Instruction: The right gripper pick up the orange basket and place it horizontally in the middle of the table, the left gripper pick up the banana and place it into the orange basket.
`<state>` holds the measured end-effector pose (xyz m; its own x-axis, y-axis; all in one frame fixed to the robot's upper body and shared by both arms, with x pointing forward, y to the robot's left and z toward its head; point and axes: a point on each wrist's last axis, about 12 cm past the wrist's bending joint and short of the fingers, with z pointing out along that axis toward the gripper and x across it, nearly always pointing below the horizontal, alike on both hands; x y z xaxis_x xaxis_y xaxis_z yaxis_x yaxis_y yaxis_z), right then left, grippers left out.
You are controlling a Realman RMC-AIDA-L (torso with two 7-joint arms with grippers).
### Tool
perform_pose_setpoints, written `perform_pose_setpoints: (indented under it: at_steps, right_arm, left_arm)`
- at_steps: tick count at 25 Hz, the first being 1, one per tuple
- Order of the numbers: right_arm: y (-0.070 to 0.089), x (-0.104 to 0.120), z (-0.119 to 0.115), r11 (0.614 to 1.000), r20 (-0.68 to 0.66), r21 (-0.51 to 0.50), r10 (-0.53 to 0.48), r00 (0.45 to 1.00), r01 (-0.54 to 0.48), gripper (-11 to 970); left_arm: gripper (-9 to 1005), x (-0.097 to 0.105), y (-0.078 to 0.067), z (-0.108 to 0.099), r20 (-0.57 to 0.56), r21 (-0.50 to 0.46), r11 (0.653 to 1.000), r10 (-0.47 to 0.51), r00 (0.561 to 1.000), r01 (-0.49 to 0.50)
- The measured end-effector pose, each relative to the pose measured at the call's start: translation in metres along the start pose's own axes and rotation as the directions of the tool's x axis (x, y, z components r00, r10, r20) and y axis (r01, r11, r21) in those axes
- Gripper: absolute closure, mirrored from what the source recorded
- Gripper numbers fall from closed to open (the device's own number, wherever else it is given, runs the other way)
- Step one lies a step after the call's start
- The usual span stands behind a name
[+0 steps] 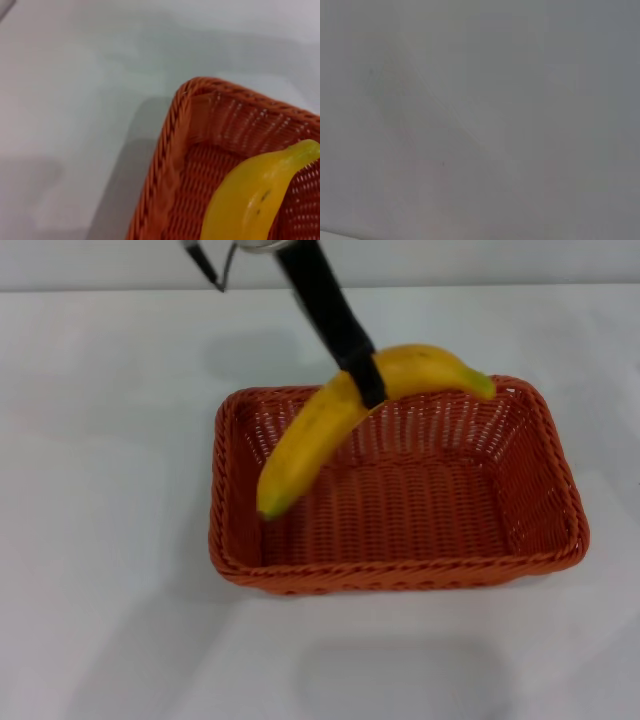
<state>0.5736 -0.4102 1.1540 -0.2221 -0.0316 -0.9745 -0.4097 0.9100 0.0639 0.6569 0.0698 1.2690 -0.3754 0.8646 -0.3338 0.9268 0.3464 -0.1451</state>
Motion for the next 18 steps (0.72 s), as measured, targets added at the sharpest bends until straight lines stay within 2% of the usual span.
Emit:
perform_pose_setpoints:
  at_steps: [4, 8, 12, 14, 16, 17, 18]
  right_arm:
    - [0.000, 0.001, -0.001, 1.000, -0.002, 0.000, -0.008, 1.000, 0.008, 273]
    - [0.000, 0.002, -0.001, 1.000, -0.004, 0.000, -0.007, 1.000, 0.007, 273]
    - [0.000, 0.004, -0.005, 1.000, 0.010, 0.002, 0.005, 1.000, -0.005, 273]
    - [-0.001, 0.003, -0.007, 1.000, 0.023, 0.006, 0.007, 1.000, -0.007, 273]
    - [-0.002, 0.006, -0.013, 1.000, 0.088, 0.020, 0.001, 0.996, -0.003, 273]
    - [-0.001, 0.007, -0.014, 1.000, 0.102, 0.022, -0.001, 0.995, -0.001, 273]
    - [-0.001, 0.008, -0.014, 1.000, 0.125, 0.021, 0.001, 0.992, -0.004, 273]
  left_arm:
    - [439, -0.007, -0.003, 0.007, 0.009, -0.008, 1.000, 0.016, 1.000, -0.015]
    - [434, -0.005, -0.002, 0.012, 0.021, 0.002, 1.000, 0.019, 1.000, -0.019]
    - [300, 0.002, 0.005, 0.018, 0.052, -0.009, 1.000, 0.015, 0.999, -0.015]
    - [233, 0.005, 0.007, 0.020, 0.110, 0.008, 1.000, 0.012, 0.994, -0.013]
    - [234, 0.008, 0.010, 0.020, 0.147, 0.017, 1.000, 0.005, 0.989, -0.008]
    - [234, 0.022, 0.022, 0.013, 0.286, 0.022, 1.000, -0.026, 0.958, 0.021]
    - [235, 0.027, 0.026, 0.011, 0.320, 0.018, 0.999, -0.033, 0.947, 0.028]
